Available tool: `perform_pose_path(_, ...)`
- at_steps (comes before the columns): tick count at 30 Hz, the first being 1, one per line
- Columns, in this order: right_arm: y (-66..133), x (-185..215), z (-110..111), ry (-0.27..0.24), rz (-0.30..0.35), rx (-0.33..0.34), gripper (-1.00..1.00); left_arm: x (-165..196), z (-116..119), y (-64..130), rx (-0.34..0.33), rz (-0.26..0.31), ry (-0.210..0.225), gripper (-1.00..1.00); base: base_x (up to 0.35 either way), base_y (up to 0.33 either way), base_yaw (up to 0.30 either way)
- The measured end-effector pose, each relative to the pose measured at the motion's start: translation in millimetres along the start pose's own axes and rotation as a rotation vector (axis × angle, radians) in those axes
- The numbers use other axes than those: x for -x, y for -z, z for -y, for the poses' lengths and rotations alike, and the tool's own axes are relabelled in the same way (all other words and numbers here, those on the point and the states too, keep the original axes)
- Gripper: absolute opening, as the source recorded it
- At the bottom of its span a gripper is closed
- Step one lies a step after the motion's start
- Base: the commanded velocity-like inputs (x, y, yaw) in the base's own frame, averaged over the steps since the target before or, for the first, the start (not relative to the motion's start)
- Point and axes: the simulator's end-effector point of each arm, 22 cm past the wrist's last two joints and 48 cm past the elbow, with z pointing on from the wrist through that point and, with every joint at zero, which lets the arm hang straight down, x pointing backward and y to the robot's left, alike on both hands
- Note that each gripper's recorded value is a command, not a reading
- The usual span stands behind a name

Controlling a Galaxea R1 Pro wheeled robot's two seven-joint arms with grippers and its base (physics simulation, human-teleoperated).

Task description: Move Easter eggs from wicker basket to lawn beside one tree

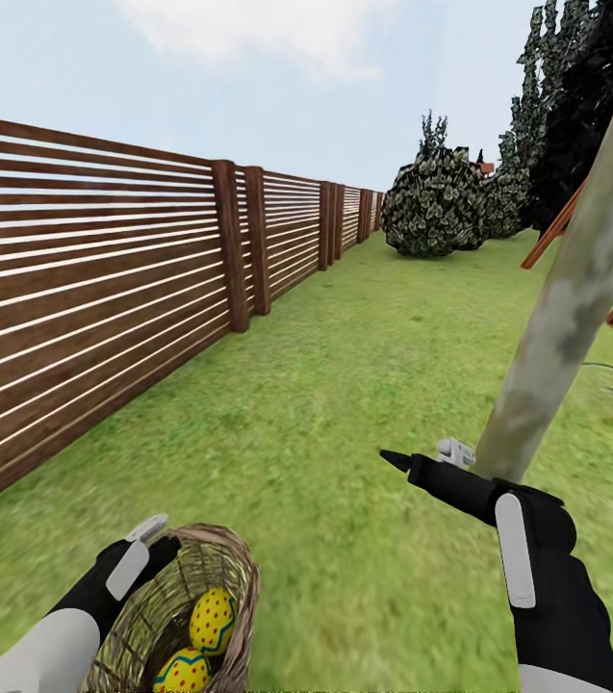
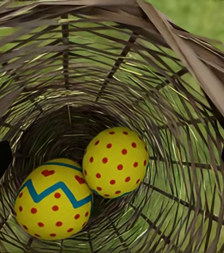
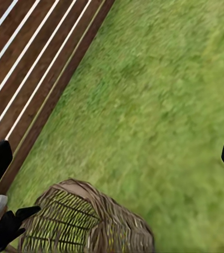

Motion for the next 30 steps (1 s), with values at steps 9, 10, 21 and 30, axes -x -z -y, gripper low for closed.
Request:
perform_pose_path(9,-4.2,-16,11,0.001,-0.001,0.001,1.00,-10,-7,-14.7,0.000,0.008,0.001,1.00,0.000,0.000,0.000)
perform_pose_path(10,-4.7,-18,12,0.001,-0.001,0.001,1.00,-11,-7,-16.4,0.000,0.009,0.001,1.00,0.000,0.000,0.000)
perform_pose_path(21,-9.5,-38,25,0.001,0.000,0.001,1.00,-28,-12,-34.3,-0.001,0.012,-0.033,1.00,0.000,0.000,0.000)
perform_pose_path(30,-13.5,-55,36,0.002,-0.001,0.002,1.00,-39,-19,-49.5,0.000,0.022,-0.036,1.00,0.000,0.000,0.000)
